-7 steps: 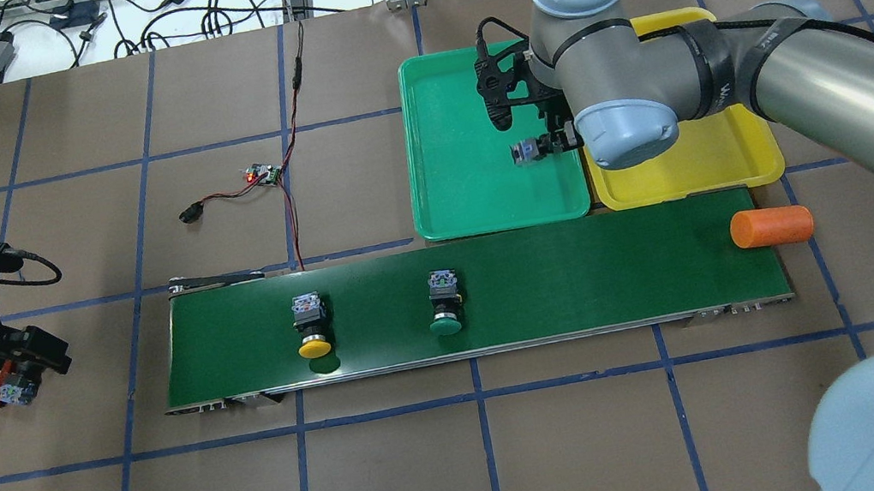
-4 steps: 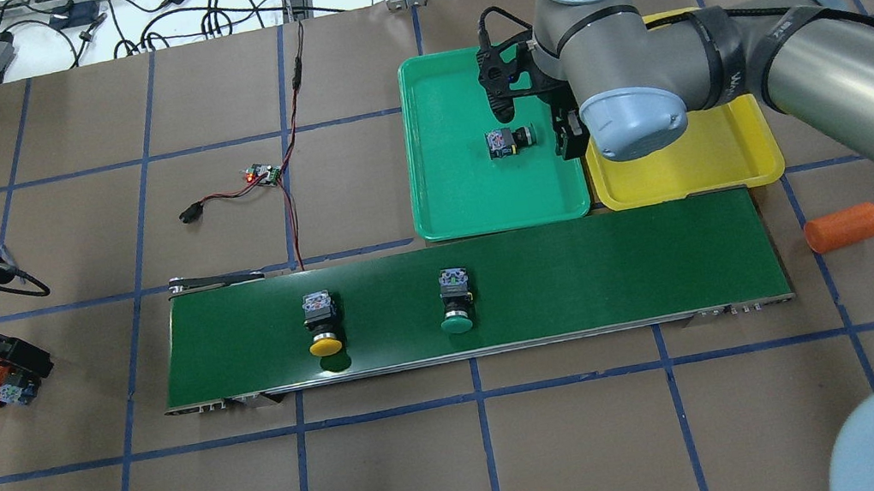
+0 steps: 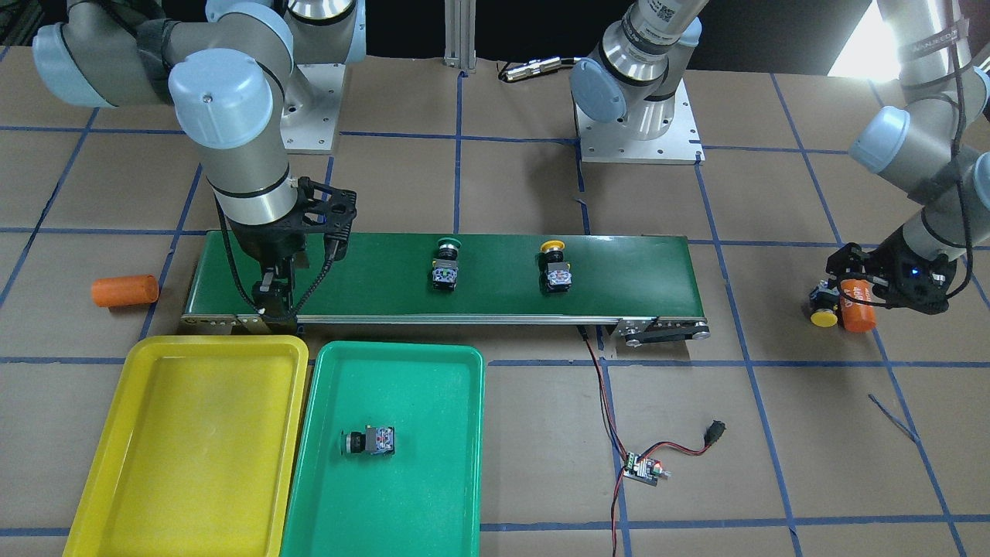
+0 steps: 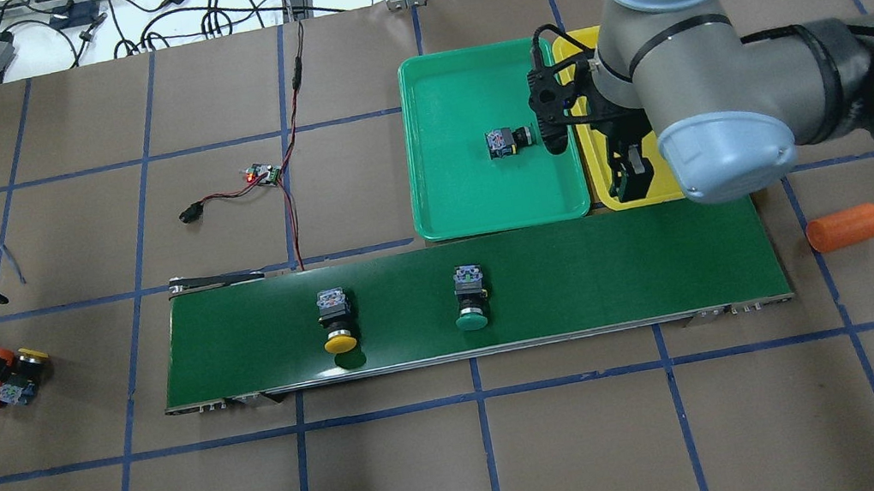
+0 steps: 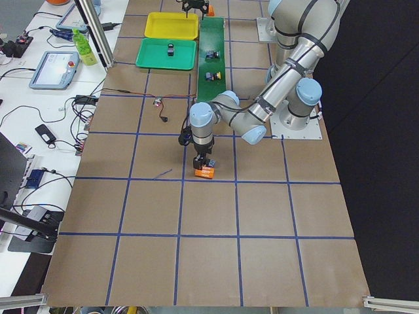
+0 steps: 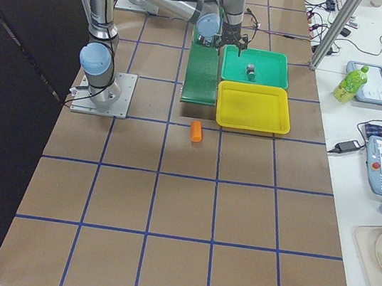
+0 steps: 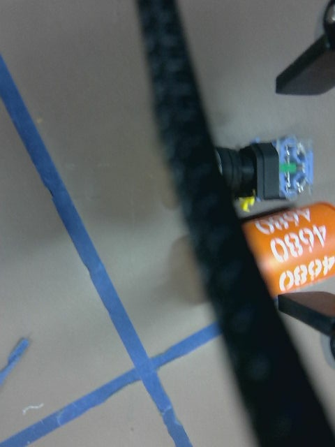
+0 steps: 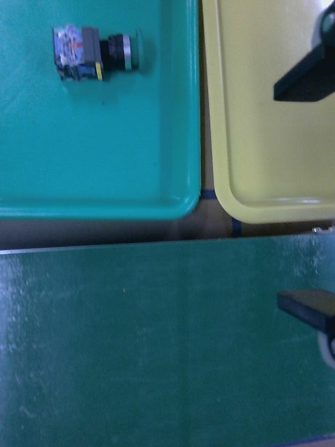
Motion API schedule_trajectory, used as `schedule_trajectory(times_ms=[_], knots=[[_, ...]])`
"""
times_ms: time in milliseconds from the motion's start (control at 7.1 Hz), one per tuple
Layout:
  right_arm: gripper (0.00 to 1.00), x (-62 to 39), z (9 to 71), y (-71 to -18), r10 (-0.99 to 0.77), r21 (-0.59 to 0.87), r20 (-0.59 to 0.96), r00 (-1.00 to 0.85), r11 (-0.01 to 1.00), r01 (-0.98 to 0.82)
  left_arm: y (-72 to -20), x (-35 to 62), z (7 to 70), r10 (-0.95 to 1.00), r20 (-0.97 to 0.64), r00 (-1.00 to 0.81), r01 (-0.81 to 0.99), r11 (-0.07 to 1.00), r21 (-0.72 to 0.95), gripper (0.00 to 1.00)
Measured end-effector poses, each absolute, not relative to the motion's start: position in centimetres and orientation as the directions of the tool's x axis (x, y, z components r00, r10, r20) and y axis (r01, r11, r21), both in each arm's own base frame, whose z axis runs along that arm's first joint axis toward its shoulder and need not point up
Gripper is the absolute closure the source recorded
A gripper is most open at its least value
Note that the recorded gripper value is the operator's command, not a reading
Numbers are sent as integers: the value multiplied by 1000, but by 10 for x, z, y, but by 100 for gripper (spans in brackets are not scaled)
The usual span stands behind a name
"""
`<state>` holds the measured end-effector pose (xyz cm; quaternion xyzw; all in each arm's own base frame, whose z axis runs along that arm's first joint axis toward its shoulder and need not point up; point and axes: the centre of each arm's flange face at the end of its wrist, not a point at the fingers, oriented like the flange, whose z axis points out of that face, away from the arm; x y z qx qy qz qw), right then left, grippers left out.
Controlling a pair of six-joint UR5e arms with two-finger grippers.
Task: Sort buttons by color to trays
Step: 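Lower the green-capped button into the green tray with the right gripper and release, then move right gripper back over belt while left grasps orange cylinder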
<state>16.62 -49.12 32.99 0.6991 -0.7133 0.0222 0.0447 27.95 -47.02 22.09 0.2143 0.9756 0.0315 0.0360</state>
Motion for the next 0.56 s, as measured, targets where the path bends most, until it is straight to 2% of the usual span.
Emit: schedule_trajectory(times_ms=[422, 563], knots=[[0, 149, 292, -436, -996, 26, 20, -83, 83, -996, -479, 309, 207, 431, -35, -902, 428, 901, 64, 0], [0, 149, 288, -432, -984, 19, 14, -175, 176, -984, -483, 313, 201, 431, -26, -902, 430, 901, 55, 1]])
